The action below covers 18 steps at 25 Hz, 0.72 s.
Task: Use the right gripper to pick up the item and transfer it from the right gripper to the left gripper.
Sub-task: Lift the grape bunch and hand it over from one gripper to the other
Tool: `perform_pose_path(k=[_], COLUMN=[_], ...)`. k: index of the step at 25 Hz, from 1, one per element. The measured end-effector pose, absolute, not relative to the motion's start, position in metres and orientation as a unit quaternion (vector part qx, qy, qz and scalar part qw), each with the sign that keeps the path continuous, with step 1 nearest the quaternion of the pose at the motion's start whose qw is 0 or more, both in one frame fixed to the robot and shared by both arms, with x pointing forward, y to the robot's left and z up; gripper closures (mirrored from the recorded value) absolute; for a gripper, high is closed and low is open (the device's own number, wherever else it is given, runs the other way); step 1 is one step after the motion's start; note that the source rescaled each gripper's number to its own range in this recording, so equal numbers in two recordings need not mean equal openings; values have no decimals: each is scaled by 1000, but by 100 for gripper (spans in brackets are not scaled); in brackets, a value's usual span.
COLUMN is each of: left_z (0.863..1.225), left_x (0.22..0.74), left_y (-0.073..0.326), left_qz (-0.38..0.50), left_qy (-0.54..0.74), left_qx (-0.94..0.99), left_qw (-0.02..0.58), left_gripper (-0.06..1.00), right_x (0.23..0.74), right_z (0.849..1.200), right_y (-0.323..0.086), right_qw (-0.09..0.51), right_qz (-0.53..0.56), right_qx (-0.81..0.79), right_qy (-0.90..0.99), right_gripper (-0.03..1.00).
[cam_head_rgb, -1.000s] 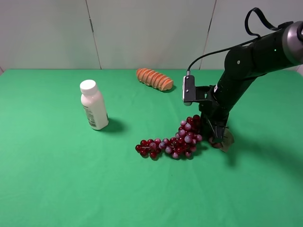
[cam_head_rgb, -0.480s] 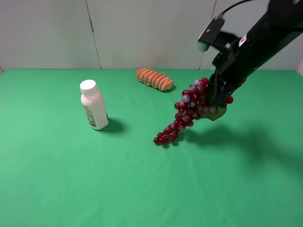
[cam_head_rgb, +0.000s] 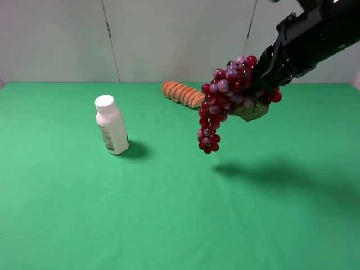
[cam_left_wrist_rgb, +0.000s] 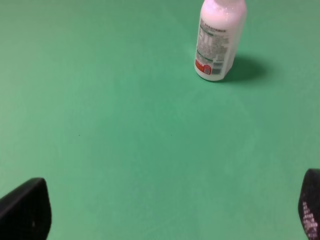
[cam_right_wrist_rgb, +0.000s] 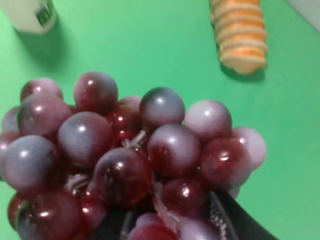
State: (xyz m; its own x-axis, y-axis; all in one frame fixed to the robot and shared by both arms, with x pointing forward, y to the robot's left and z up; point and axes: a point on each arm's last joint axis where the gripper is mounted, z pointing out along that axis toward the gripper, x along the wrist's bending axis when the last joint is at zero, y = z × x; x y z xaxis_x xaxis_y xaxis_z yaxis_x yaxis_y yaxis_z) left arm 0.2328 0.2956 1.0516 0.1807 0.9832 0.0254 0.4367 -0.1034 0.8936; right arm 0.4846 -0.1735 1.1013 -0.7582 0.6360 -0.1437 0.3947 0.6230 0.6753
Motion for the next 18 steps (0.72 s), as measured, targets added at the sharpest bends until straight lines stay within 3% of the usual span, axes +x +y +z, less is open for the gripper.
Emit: perform_pose_path(k=[18], left_z=[1052], left_x=[233], left_y=[296], left_qz=[344], left_qy=[539], left_qx=[658], left_qw=[397], left_gripper=[-5], right_x=[473], right_z=[1122], right_y=[-168], right_qw=[158], right_qz=[409], right_qx=[328], right_qy=[837], right_gripper=[97])
